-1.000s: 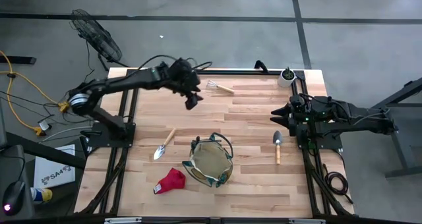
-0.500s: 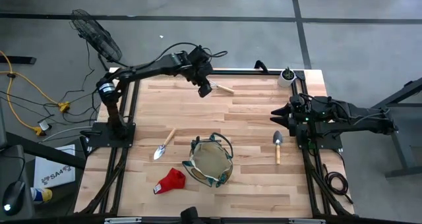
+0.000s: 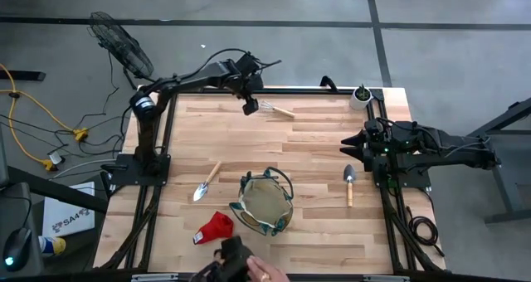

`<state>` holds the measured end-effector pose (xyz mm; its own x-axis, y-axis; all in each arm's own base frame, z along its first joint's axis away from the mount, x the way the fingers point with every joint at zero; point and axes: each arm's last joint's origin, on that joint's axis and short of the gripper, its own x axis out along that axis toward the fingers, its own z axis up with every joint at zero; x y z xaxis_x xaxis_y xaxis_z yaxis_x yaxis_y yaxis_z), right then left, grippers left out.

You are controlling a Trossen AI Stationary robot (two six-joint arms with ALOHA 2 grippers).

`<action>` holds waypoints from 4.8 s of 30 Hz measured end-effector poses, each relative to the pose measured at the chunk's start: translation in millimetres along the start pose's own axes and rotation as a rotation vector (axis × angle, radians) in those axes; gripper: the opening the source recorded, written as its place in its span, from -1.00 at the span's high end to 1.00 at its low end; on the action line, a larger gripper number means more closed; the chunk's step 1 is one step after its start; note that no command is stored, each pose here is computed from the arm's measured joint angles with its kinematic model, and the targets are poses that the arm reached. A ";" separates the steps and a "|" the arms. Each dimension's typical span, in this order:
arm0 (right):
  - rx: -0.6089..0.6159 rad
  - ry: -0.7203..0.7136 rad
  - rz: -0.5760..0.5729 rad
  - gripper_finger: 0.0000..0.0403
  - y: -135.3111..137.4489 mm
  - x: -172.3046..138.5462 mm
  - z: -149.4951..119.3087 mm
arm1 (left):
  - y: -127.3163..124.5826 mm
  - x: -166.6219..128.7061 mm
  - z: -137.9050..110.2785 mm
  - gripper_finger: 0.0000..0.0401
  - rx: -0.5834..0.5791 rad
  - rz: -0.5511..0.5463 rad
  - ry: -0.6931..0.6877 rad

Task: Pick & Place Garden tools in Gardening bag
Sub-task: Put the light brown hand rake into the light brown gardening bag, then put the brown hand rake into the light brown gardening bag

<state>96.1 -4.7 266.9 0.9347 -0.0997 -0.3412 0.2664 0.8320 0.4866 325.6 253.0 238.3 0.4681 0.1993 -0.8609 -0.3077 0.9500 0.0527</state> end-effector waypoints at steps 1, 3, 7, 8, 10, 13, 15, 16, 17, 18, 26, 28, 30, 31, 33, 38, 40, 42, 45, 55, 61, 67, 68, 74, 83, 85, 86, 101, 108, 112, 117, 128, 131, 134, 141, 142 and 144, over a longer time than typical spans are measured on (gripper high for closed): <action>0.000 0.000 0.000 0.09 0.0 0.1 0.0 | 3.5 2.7 -1.8 -0.53 0.018 0.009 0.010; 0.000 0.000 0.000 0.09 0.0 0.0 0.0 | 10.0 7.5 -4.9 -0.54 0.059 0.009 0.018; 0.000 0.000 0.000 0.09 0.0 0.0 0.0 | 18.4 18.5 -10.4 -0.54 0.173 -0.012 0.033; 0.000 0.000 0.000 0.09 0.0 0.1 0.0 | 19.2 20.9 -10.6 -0.54 0.203 -0.012 0.032; 0.000 0.000 0.000 0.09 0.0 0.0 0.0 | 19.8 24.1 -10.0 -0.54 0.264 0.000 0.029; 0.000 0.000 0.000 0.09 0.0 0.1 0.0 | 20.7 28.5 -8.3 -0.54 0.324 0.010 0.011; 0.000 0.000 0.000 0.09 0.0 0.1 0.0 | 21.1 30.4 -7.9 -0.54 0.332 0.013 0.005; 0.000 0.000 0.000 0.09 0.0 0.1 0.0 | 21.4 30.4 -7.2 -0.54 0.340 0.016 -0.002; 0.000 0.000 0.000 0.09 0.0 0.0 0.0 | 21.7 31.1 -6.4 -0.54 0.352 0.018 -0.011; 0.000 0.000 0.000 0.09 0.0 0.1 0.0 | 22.3 32.8 -5.6 -0.54 0.361 0.023 -0.020; 0.000 0.000 0.000 0.09 0.0 0.0 0.0 | 18.3 45.1 -6.3 -0.54 0.375 -0.043 -0.042; 0.000 0.000 0.000 0.09 0.0 0.1 0.0 | 15.5 48.6 -5.8 -0.54 0.399 -0.047 -0.040; 0.000 0.000 0.000 0.09 0.0 0.1 0.0 | 10.3 51.9 -4.2 -0.54 0.422 -0.057 -0.044; 0.000 0.000 0.000 0.09 0.0 0.1 0.0 | 8.4 54.8 -4.1 -0.54 0.435 -0.061 -0.043; 0.000 0.000 0.000 0.09 0.0 0.0 0.0 | 4.5 61.8 -3.7 -0.54 0.448 -0.054 -0.033; 0.000 0.000 0.000 0.09 0.0 0.0 0.0 | 0.9 74.4 -0.9 -0.54 0.463 -0.001 -0.036; 0.000 0.000 0.000 0.09 0.0 0.0 0.0 | -0.8 75.5 -0.1 -0.54 0.461 0.003 -0.037; 0.000 0.000 0.000 0.09 0.0 0.1 0.0 | 0.4 75.2 2.0 -0.54 0.455 0.016 -0.057; 0.000 0.000 0.000 0.09 0.0 0.1 0.0 | 0.4 75.1 2.3 -0.53 0.455 0.017 -0.059; 0.000 0.000 0.000 0.09 0.0 0.0 0.0 | 1.0 89.9 -3.4 -0.29 0.442 0.016 -0.025; 0.000 0.000 0.000 0.09 0.0 0.0 0.0 | 1.3 97.5 -7.1 -0.16 0.429 0.018 0.003; 0.000 0.000 0.001 0.09 0.0 0.0 0.0 | 1.1 98.0 -7.9 0.09 0.426 0.013 0.011; 0.000 0.000 0.000 0.09 0.0 0.1 0.0 | 1.0 98.0 -8.0 0.14 0.427 0.015 0.013; 0.000 0.000 0.000 0.09 0.0 0.1 0.0 | 1.4 97.8 -7.9 0.29 0.428 0.032 0.022; -0.002 0.005 0.006 0.09 0.2 0.1 -0.1 | 8.9 76.3 18.1 0.32 0.338 0.063 0.018; -0.049 0.045 0.081 0.09 2.2 -0.7 -1.4 | 10.7 65.6 28.2 0.39 0.318 0.066 0.002; -0.081 0.077 0.148 0.09 4.0 -1.8 -2.4 | 10.9 60.4 31.7 0.44 0.309 0.055 0.004; -0.151 0.171 0.346 0.09 9.4 -4.2 -5.3 | 6.5 38.0 48.8 0.86 0.263 -0.041 -0.035; -0.151 0.140 0.289 0.09 7.9 -3.6 -4.4 | -15.0 42.1 55.4 0.55 0.361 -0.063 -0.049; -0.151 0.134 0.279 0.09 7.6 -3.5 -4.1 | -31.8 53.9 52.9 0.28 0.461 -0.060 -0.013; -0.150 0.135 0.279 0.09 7.6 -3.5 -4.2 | -40.3 64.7 51.9 0.09 0.513 -0.047 -0.014; -0.151 0.134 0.279 0.09 7.7 -3.5 -4.1 | -38.1 66.3 56.6 0.07 0.164 -0.015 -0.055; -0.150 0.135 0.280 0.09 7.7 -3.5 -4.2 | -39.2 66.3 56.1 0.07 0.006 -0.053 -0.055; -0.151 0.135 0.280 0.09 7.7 -3.5 -4.1 | -40.3 66.0 58.2 0.07 -0.088 -0.101 -0.079; -0.150 0.135 0.280 0.09 7.6 -3.5 -4.2 | -34.4 44.7 74.4 0.07 -0.213 -0.255 -0.163; -0.157 0.134 0.280 0.09 7.6 -3.4 -4.2 | -31.6 39.7 76.8 0.07 -0.219 -0.277 -0.168; -0.277 0.109 0.271 0.09 7.2 -3.3 -4.0 | -30.6 30.8 82.4 0.07 -0.213 -0.316 -0.183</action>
<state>94.0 3.7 268.3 0.9279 0.1898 -0.3209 -0.0738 0.9372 0.3410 417.7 249.9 251.9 0.7005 -0.0359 -0.7127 -0.2810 0.9042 -0.3217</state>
